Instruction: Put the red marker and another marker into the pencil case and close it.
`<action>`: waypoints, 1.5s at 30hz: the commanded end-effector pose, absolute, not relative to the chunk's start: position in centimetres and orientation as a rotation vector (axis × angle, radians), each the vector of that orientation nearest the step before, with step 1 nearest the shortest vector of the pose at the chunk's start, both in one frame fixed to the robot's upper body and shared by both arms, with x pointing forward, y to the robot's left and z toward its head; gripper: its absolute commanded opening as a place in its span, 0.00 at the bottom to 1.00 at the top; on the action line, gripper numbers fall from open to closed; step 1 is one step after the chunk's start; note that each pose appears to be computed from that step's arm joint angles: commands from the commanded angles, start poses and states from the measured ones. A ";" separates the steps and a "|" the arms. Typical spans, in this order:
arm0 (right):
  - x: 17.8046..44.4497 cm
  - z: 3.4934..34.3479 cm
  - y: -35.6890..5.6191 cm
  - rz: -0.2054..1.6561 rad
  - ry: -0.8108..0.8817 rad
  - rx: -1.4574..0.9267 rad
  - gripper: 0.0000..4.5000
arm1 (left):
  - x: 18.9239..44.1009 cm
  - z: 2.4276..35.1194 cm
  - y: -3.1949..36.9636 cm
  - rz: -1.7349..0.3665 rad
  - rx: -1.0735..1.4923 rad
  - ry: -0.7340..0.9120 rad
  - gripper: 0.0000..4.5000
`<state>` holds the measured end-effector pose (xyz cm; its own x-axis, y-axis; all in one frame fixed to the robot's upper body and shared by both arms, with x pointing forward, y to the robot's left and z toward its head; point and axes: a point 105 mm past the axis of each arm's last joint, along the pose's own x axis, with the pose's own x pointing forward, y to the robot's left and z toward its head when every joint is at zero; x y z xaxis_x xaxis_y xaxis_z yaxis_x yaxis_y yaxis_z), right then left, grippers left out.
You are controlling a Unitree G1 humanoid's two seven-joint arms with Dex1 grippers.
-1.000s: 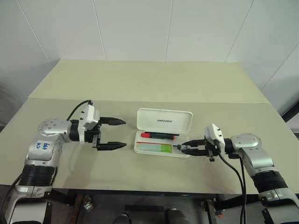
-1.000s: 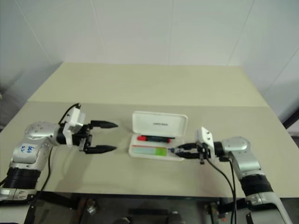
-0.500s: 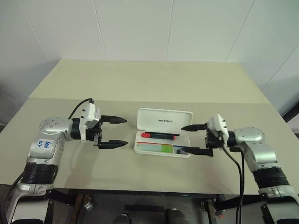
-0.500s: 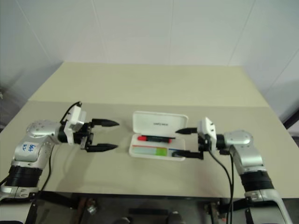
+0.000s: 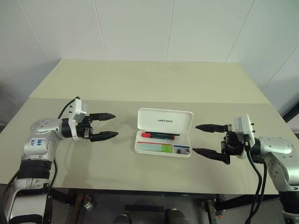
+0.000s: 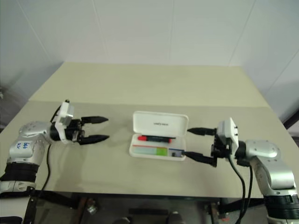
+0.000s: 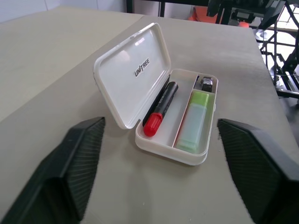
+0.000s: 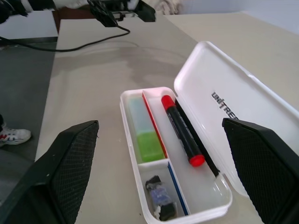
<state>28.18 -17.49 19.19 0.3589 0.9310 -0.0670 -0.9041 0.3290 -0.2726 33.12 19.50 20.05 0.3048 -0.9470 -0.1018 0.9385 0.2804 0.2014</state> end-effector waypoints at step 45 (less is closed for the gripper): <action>28.5 20.8 -17.6 1.103 -0.160 -0.361 1.00 | 40.3 20.3 12.6 -1.229 0.207 -0.076 0.00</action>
<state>28.87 -17.78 19.86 0.4541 0.8870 -0.0840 -0.8505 0.4034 -0.3377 40.34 12.65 18.63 0.3493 -0.9330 -0.0870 0.9307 0.3347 0.1478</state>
